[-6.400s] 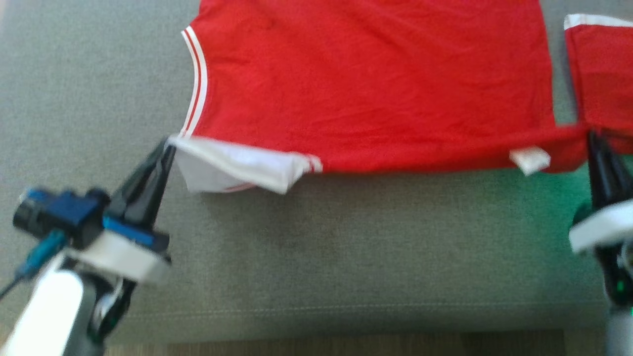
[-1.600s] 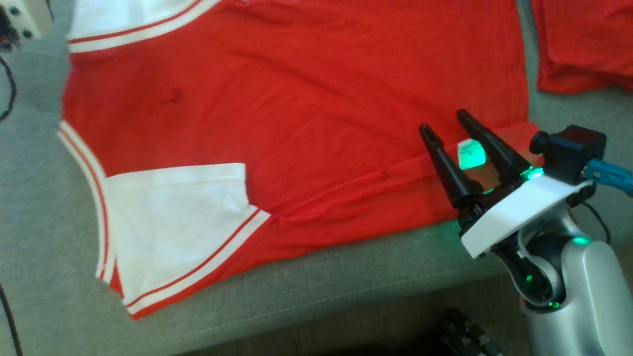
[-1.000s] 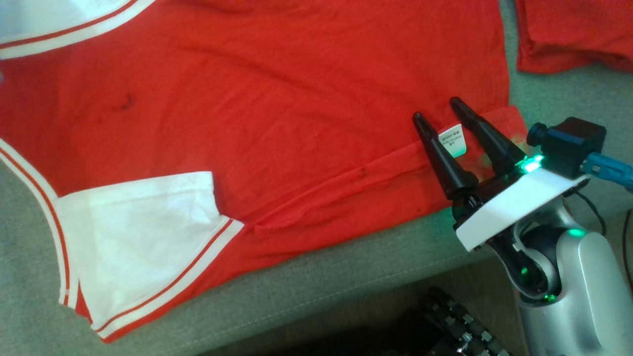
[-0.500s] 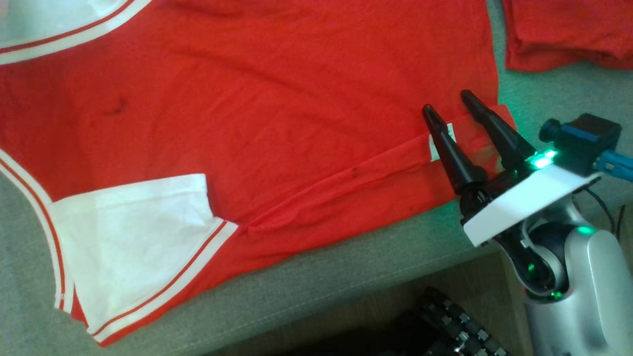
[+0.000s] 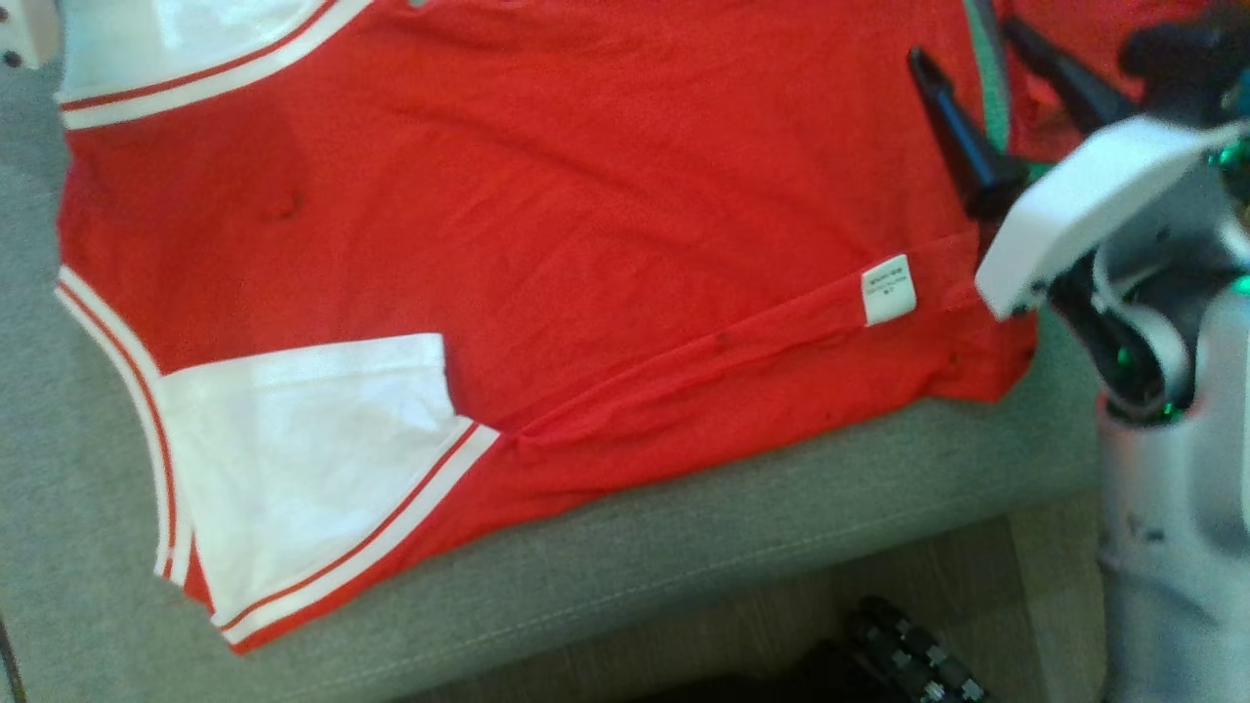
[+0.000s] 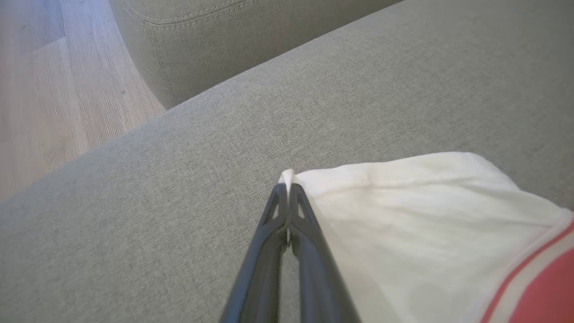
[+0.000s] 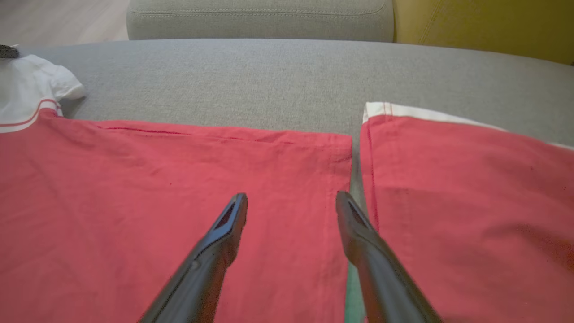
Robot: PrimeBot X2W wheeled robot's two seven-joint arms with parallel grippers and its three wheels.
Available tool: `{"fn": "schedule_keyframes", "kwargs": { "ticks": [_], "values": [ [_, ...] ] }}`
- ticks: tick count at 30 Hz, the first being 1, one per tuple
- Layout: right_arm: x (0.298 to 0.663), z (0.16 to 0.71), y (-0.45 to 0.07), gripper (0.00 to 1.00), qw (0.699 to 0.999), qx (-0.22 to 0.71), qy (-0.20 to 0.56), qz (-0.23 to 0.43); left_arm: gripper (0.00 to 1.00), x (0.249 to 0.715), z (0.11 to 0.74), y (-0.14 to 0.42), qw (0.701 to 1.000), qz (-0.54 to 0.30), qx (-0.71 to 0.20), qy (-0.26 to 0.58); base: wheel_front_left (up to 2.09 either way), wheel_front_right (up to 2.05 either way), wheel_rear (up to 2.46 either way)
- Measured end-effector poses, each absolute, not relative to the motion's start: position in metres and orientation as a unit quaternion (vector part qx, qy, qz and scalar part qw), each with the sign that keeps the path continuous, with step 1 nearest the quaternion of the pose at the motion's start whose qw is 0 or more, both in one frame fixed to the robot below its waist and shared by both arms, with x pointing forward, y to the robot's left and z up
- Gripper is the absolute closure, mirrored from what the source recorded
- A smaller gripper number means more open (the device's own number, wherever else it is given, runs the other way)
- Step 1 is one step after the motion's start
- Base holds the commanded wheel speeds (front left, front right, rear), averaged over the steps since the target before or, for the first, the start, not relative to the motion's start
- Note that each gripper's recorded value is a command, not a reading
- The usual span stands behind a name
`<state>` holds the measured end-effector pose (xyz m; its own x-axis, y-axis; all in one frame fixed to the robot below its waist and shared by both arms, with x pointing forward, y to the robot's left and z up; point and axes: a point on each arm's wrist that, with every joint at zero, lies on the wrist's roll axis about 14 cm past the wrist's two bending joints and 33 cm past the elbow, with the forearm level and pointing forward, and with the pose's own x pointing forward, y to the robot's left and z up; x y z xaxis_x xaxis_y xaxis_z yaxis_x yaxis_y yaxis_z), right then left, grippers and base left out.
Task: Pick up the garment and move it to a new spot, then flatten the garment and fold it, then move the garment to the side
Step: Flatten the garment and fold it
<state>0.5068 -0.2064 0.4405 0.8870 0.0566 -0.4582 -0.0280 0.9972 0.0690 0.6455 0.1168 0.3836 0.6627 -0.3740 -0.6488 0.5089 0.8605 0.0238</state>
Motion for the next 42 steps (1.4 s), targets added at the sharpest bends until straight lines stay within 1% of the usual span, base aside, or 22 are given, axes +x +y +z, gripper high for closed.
{"fn": "schedule_keyframes", "kwargs": {
  "ticks": [5, 10, 17, 24, 28, 29, 30, 31, 32, 33, 34, 36, 38, 42],
  "values": [
    [0.529, 0.438, -0.210, 0.00, 0.968, 0.018, 0.248, 0.014, 1.00, 0.639, 0.393, 0.121, 0.909, -0.247, 0.103, 0.319, 0.00, 0.00, 0.00],
    [0.537, 0.417, -0.220, 0.00, 0.961, 0.020, 0.276, -0.005, 1.00, 0.632, 0.394, 0.124, 0.910, -0.250, 0.105, 0.313, 0.00, 0.00, 0.00],
    [0.551, 0.401, -0.230, 0.00, 0.957, 0.042, 0.285, -0.024, 1.00, 0.628, 0.394, 0.126, 0.909, -0.255, 0.114, 0.311, 0.00, 0.00, 0.00],
    [0.573, 0.392, -0.220, 0.00, 0.957, 0.065, 0.282, -0.015, 1.00, 0.629, 0.397, 0.129, 0.909, -0.256, 0.121, 0.305, 0.00, 0.00, 0.00],
    [0.578, 0.388, -0.215, 0.00, 0.957, 0.069, 0.283, -0.011, 1.00, 0.629, 0.397, 0.131, 0.909, -0.255, 0.122, 0.306, 0.00, 0.00, 0.00],
    [0.579, 0.388, -0.215, 0.02, 0.957, 0.070, 0.281, -0.011, 1.00, 0.628, 0.397, 0.132, 0.909, -0.254, 0.123, 0.306, 0.00, 0.00, 0.00],
    [0.580, 0.387, -0.214, 0.08, 0.957, 0.071, 0.281, -0.011, 1.00, 0.628, 0.397, 0.133, 0.909, -0.253, 0.123, 0.308, 0.00, 0.00, 0.00],
    [0.580, 0.387, -0.213, 0.20, 0.957, 0.071, 0.282, -0.010, 1.00, 0.627, 0.397, 0.134, 0.909, -0.252, 0.123, 0.308, 0.00, 0.00, 0.00],
    [0.581, 0.388, -0.213, 0.43, 0.957, 0.072, 0.281, -0.010, 1.00, 0.627, 0.397, 0.135, 0.909, -0.252, 0.123, 0.307, 0.00, 0.00, 0.00],
    [0.582, 0.389, -0.213, 0.55, 0.957, 0.072, 0.279, -0.010, 1.00, 0.627, 0.397, 0.135, 0.909, -0.252, 0.124, 0.308, 0.00, 0.00, 0.00],
    [0.582, 0.389, -0.213, 0.62, 0.957, 0.072, 0.279, -0.009, 1.00, 0.626, 0.397, 0.135, 0.909, -0.252, 0.125, 0.307, 0.00, 0.00, 0.00],
    [0.582, 0.389, -0.212, 0.73, 0.957, 0.072, 0.281, -0.009, 1.00, 0.626, 0.398, 0.136, 0.910, -0.252, 0.125, 0.306, 0.00, 0.00, 0.00],
    [0.582, 0.391, -0.212, 1.00, 0.958, 0.071, 0.278, -0.008, 1.00, 0.626, 0.398, 0.137, 0.911, -0.250, 0.123, 0.306, 0.00, 0.00, 0.00],
    [0.585, 0.396, -0.211, 1.00, 0.960, 0.070, 0.270, -0.007, 1.00, 0.629, 0.407, 0.136, 0.918, -0.251, 0.119, 0.284, 0.00, 0.00, 0.00]
  ]
}}
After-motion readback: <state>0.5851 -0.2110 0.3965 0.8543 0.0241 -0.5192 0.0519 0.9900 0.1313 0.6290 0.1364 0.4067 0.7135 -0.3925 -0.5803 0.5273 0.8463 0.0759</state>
